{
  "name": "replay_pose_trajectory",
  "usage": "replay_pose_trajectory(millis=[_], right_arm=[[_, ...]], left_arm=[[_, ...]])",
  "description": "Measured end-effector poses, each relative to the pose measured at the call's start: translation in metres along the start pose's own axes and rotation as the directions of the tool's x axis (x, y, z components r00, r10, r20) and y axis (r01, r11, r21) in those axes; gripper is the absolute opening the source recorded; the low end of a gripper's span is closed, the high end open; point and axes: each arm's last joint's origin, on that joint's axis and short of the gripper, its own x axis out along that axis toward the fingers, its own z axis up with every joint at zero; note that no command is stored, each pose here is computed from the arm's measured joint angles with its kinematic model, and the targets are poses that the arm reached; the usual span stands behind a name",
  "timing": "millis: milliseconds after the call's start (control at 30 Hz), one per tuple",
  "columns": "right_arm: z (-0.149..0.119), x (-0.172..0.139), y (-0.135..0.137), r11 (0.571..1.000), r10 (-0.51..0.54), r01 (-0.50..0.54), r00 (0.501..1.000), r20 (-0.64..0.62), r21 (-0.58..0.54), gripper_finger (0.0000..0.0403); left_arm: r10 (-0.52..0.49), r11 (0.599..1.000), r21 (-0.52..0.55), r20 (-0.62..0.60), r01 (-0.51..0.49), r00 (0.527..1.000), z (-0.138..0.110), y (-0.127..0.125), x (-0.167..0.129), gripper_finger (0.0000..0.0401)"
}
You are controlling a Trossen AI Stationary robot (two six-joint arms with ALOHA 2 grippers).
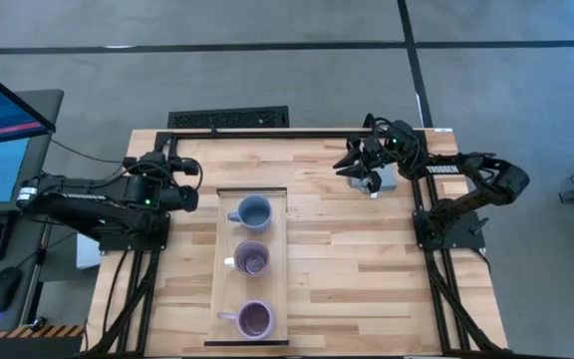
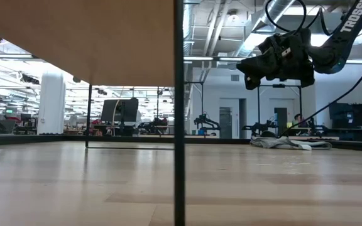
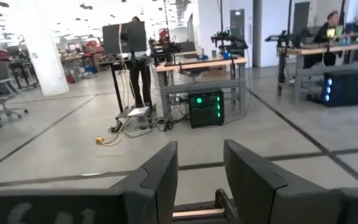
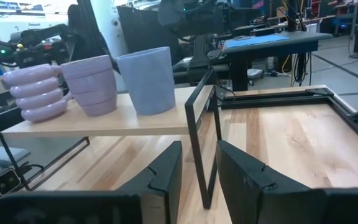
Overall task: Stack small to large cups/mugs on shelf
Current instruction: Return to Home Position
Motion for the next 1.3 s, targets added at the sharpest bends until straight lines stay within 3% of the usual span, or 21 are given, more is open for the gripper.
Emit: replay_pose_trajectory(millis=[233,500,667,900,1000,1100,1233,1300], right_arm=[[0.0,0.0,0.0,1.0,0.0,0.0,1.0,0.001,-0.03,0.0123],[0.0,-0.001,-0.001,0.999,-0.005,0.005,1.0,0.001,-0.054,0.0123],[0.0,-0.005,-0.003,0.998,-0.025,0.025,1.0,0.003,-0.056,0.0123],[0.0,-0.01,-0.005,0.997,-0.045,0.045,0.999,0.005,-0.055,0.0123],[0.0,-0.01,-0.005,0.998,-0.042,0.042,0.999,0.004,-0.052,0.0123],[0.0,-0.01,-0.004,0.999,-0.01,0.01,1.0,0.002,-0.048,0.0123],[-0.002,-0.01,-0.004,1.0,0.007,-0.008,1.0,-0.006,-0.028,0.0123],[-0.002,-0.01,-0.004,1.0,0.008,-0.008,1.0,-0.009,-0.021,0.0123]], left_arm=[[-0.032,0.999,0.042,0.0,0.032,0.999,0.006,-0.006,-0.004,0.0121],[-0.04,0.997,0.072,0.0,0.04,0.999,0.043,-0.006,-0.005,0.0121],[-0.096,0.994,0.052,-0.041,0.099,0.995,0.062,-0.014,-0.006,0.0121],[-0.293,0.955,0.024,-0.062,0.294,0.954,0.091,-0.036,0.002,0.0121],[-0.427,0.904,0.007,0.014,0.427,0.904,0.109,-0.04,0.009,0.0121],[-0.589,0.807,0.011,0.077,0.59,0.804,0.116,-0.044,0.013,0.0121],[-0.692,0.721,0.031,0.084,0.693,0.717,0.109,-0.048,0.018,0.0121],[-0.753,0.657,0.064,0.09,0.751,0.651,0.097,-0.053,0.019,0.0121]])
